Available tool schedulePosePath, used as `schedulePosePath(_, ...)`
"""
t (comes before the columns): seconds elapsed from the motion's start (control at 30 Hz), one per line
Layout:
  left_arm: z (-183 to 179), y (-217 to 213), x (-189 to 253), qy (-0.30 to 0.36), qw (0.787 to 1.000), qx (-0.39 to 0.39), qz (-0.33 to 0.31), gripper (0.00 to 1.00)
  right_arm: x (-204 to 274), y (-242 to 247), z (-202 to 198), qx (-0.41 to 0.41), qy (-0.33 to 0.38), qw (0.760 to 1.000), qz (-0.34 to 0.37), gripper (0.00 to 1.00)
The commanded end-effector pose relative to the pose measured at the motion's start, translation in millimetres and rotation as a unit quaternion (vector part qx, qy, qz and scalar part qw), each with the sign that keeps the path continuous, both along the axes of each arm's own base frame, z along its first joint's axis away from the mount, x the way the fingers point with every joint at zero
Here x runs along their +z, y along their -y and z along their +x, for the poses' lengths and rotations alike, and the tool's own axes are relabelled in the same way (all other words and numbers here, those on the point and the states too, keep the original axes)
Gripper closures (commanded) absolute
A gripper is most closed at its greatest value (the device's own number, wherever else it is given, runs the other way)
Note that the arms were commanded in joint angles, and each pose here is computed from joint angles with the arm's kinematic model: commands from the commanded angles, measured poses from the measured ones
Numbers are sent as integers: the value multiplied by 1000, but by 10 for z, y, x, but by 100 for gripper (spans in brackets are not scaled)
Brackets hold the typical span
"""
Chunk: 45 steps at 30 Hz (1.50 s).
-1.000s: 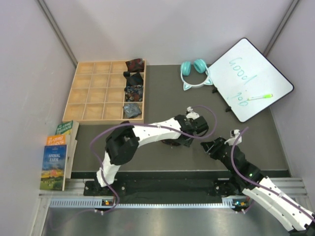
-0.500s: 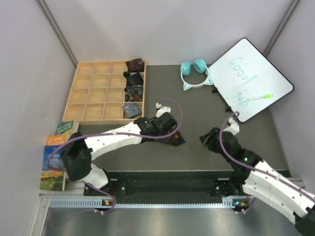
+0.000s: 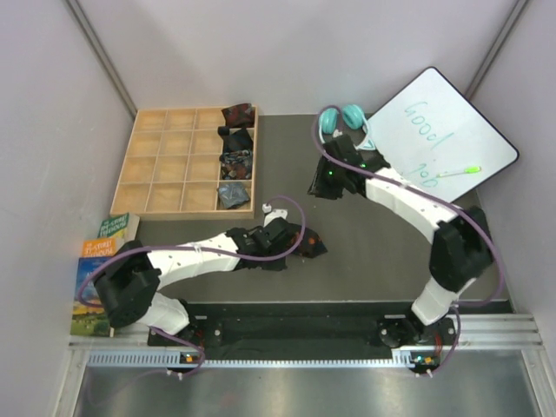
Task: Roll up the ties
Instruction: Roll the tie at the center of the board.
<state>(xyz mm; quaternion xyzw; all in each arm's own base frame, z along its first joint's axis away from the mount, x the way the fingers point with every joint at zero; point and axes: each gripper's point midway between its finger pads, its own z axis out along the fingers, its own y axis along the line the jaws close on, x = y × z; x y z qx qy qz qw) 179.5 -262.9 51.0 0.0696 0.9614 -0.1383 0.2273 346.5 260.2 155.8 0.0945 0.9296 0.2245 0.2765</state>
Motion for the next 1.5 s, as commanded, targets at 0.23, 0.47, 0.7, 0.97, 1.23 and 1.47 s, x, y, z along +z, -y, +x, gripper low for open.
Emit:
schedulePosePath(0.23, 230, 360, 87, 22, 996, 11, -82, 100, -684, -308, 93, 54, -127, 990, -23, 64)
schedulePosePath(0.47, 292, 452, -66, 11, 997, 11, -71, 100, -963, -370, 28, 66, -157, 985, -15, 62)
schedulePosePath(0.7, 408, 530, -78, 20, 998, 18, -64, 100, -1150, -384, -70, 70, -178, 982, -5, 62)
schedulePosePath(0.97, 571, 589, -132, 37, 998, 27, -42, 100, -1310, -420, -254, 77, -212, 974, 21, 62)
schedulePosePath(1.23, 710, 556, -180, 57, 998, 39, -9, 100, -1324, -410, -343, 74, -222, 972, 32, 62)
schedulePosePath(1.47, 791, 499, -184, 80, 995, 52, 1, 100, -1371, -441, -431, 70, -234, 968, 56, 62)
